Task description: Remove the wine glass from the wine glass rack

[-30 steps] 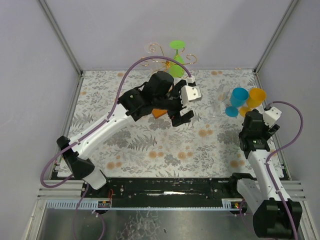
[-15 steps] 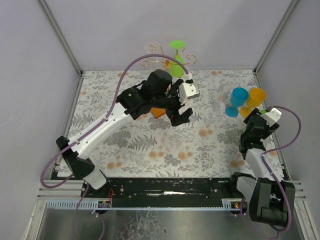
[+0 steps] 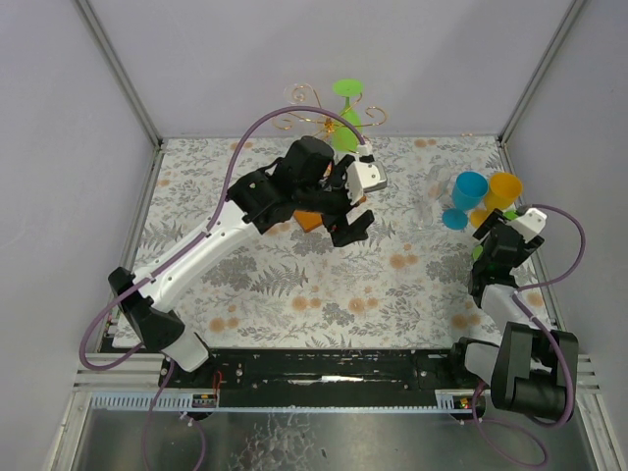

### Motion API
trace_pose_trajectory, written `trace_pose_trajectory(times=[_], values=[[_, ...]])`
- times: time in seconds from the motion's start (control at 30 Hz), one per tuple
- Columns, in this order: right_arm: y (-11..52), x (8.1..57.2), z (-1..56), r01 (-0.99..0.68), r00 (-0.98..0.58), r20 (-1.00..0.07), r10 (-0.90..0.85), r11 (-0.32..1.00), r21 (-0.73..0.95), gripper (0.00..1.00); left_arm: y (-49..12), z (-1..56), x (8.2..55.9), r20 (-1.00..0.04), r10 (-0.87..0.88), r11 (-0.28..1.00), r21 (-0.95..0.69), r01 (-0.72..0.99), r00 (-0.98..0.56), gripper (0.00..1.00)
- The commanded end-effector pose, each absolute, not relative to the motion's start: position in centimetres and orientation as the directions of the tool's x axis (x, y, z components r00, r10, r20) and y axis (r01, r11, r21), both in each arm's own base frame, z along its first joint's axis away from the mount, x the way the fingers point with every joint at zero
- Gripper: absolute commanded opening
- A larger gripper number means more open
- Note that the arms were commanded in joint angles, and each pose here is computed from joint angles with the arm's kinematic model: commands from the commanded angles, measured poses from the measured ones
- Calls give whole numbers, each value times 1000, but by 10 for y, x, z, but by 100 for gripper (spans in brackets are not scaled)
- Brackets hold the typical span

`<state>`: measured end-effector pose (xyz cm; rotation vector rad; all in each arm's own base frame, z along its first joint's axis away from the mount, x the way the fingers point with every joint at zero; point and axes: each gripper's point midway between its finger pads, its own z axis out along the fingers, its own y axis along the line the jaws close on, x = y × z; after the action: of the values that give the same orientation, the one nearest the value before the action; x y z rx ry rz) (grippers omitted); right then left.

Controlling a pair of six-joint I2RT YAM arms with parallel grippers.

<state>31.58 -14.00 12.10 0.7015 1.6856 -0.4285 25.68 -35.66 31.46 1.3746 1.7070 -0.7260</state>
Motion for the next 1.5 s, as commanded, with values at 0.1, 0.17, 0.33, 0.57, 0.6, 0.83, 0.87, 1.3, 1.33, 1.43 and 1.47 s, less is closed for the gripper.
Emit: trace_pose_trajectory(times=[0.1,0.17,0.33,0.57,0.6,0.83,0.87,1.3,1.33,1.43,1.47], values=[[-142,327,144,631,-68,-982,178,770,96,89,-351,324,255,-882,465,241,45,970,-75,94],[-142,328,149,629,-62,-982,176,771,98,94,-351,325,257,-885,460,240,42,970,-75,94],[-144,328,163,633,-50,-983,175,767,104,99,-351,326,259,-888,453,234,40,971,-73,94],[-144,319,190,640,-4,-987,159,759,120,99,-351,326,264,-893,444,237,37,971,-74,94],[-145,317,193,641,1,-988,155,758,120,99,-351,327,265,-894,443,237,37,971,-74,94],[-149,297,248,671,116,-982,150,717,189,99,-350,350,279,-923,374,291,31,956,-84,94],[-151,294,260,675,159,-973,165,701,229,99,-348,365,287,-939,333,320,32,947,-81,94],[-56,404,421,149,71,-834,546,821,551,99,-248,497,425,-981,-158,669,-190,719,-112,100],[-46,415,425,101,25,-810,586,804,585,99,-234,499,436,-971,-197,682,-233,694,-133,100],[-11,447,440,-66,-110,-719,686,717,694,95,-202,495,460,-937,-293,692,-347,633,-193,100],[-3,457,445,-105,-145,-687,712,679,726,92,-192,492,464,-928,-312,696,-369,616,-203,100]])
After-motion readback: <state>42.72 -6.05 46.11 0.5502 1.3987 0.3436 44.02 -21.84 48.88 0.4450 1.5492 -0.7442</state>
